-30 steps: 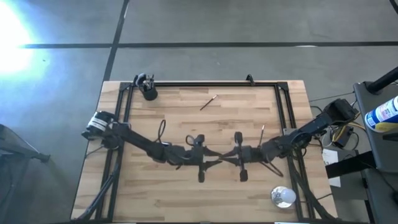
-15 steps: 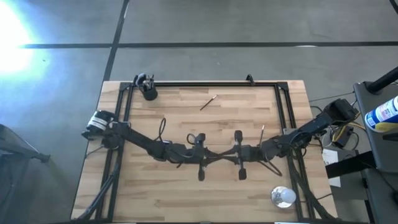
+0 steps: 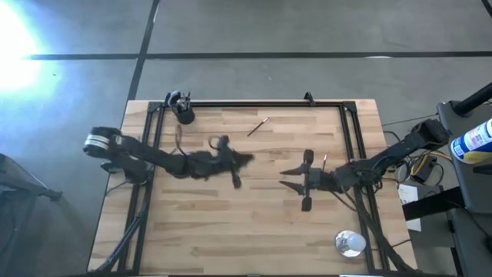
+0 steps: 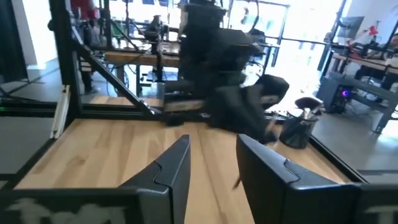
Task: Put items in baskets/containers
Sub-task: Put the liner brush into the holder
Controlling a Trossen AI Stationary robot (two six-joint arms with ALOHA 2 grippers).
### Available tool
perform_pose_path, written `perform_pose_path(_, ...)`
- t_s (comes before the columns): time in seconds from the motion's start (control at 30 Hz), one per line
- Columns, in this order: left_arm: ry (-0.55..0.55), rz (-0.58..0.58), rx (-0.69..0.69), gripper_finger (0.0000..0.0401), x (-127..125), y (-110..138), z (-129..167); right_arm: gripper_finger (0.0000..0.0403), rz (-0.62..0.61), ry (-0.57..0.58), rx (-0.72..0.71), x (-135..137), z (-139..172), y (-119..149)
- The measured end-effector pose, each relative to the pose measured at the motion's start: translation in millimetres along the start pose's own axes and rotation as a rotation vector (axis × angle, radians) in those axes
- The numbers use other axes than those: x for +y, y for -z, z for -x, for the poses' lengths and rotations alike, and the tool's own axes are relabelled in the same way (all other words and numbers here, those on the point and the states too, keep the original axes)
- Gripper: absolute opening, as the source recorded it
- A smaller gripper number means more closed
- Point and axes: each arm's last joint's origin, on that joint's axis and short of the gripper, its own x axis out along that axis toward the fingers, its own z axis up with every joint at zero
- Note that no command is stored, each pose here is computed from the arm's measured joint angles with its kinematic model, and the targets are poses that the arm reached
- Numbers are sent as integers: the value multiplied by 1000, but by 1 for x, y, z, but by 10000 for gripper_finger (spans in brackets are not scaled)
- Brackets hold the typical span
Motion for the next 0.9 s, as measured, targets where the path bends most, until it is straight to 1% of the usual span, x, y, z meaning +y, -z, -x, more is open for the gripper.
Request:
perform_pose_path(0.1, -121, 11, -30, 9, 35, -4, 15, 94, 5, 13, 8, -5, 7, 4)
perform_pose_path(0.27, -345, 22, -87, 9, 94, -8, 49, 23, 24, 42, 40, -13, 12, 20)
perform_pose_path(0.3, -389, 23, -99, 9, 105, -8, 56, 16, 28, 47, 49, -14, 12, 23)
perform_pose_path(0.5, -669, 15, -163, 9, 166, -6, 96, 9, 39, 94, 84, -24, 8, 36)
perform_pose_path(0.6, -777, 4, -165, 9, 195, -6, 111, 8, 41, 115, 94, -28, 5, 38)
perform_pose_path(0.73, -853, 20, -128, 9, 228, -2, 124, 8, 52, 151, 101, -35, 2, 40)
perform_pose_path(0.83, -921, 16, -98, 9, 244, 3, 132, 8, 64, 175, 103, -41, 0, 40)
perform_pose_path(0.9, -931, 18, -76, 9, 251, 7, 134, 8, 72, 192, 102, -45, -1, 39)
